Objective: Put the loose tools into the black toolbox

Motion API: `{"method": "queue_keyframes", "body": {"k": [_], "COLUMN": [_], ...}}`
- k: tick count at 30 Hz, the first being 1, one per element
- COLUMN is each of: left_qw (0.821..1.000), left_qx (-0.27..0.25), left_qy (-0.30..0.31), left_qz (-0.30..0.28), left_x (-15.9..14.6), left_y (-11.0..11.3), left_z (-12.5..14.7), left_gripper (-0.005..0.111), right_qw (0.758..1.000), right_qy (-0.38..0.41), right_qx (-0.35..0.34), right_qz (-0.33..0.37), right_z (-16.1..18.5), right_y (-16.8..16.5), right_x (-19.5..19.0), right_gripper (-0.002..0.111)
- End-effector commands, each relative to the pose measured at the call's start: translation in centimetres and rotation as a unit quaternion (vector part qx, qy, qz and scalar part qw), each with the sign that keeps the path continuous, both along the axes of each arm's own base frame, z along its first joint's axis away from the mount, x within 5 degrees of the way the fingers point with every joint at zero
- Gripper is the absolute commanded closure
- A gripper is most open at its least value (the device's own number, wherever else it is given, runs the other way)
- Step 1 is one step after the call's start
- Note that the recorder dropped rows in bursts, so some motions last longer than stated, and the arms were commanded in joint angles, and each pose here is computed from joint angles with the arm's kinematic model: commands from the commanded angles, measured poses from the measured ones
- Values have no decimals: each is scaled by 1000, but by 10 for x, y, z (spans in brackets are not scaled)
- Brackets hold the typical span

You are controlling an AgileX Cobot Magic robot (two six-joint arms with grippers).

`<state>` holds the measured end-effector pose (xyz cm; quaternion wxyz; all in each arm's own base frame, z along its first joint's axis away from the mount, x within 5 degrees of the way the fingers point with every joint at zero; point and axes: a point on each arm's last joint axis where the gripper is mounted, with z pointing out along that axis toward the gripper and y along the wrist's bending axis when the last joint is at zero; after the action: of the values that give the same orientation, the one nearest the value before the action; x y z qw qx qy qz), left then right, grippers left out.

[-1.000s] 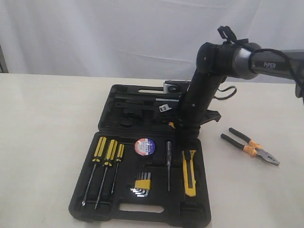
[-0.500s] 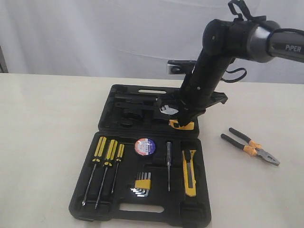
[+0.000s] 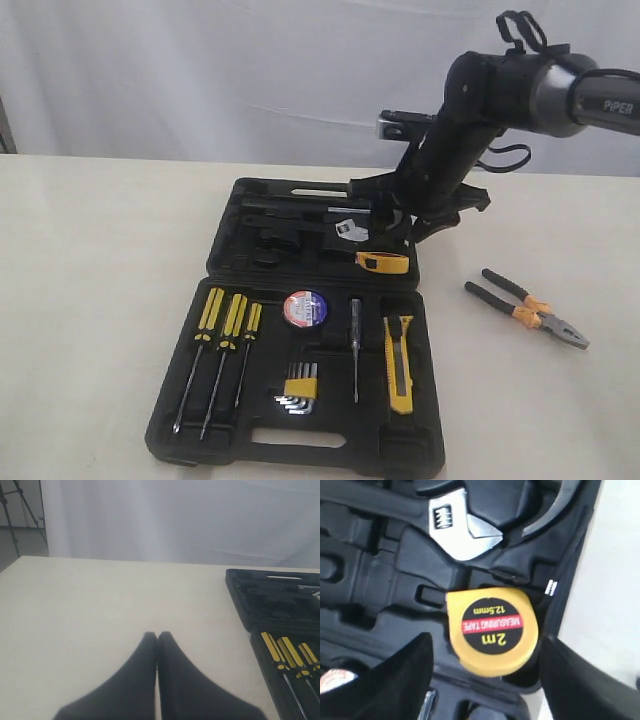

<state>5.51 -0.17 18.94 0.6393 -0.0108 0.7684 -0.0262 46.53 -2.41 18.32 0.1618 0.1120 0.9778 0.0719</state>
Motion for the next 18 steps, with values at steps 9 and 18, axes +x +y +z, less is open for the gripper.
{"method": "queue_keyframes", "body": {"k": [9,18], "left_qw": [1000,1000], "left_qx": [0,0], "left_qy": [-1,-1], "left_qz": [-1,-1], "left_x": [0,0], "left_y": [0,0], "left_z": [0,0], "left_gripper": [107,107], "right_qw": [999,996], "right_qy": [15,51], "right_qx": [-11,-12], "right_qz": [46,73], "right_z": [-24,-44], "right_y": [-4,-3], "right_x": [22,19], "right_gripper": [49,49]}}
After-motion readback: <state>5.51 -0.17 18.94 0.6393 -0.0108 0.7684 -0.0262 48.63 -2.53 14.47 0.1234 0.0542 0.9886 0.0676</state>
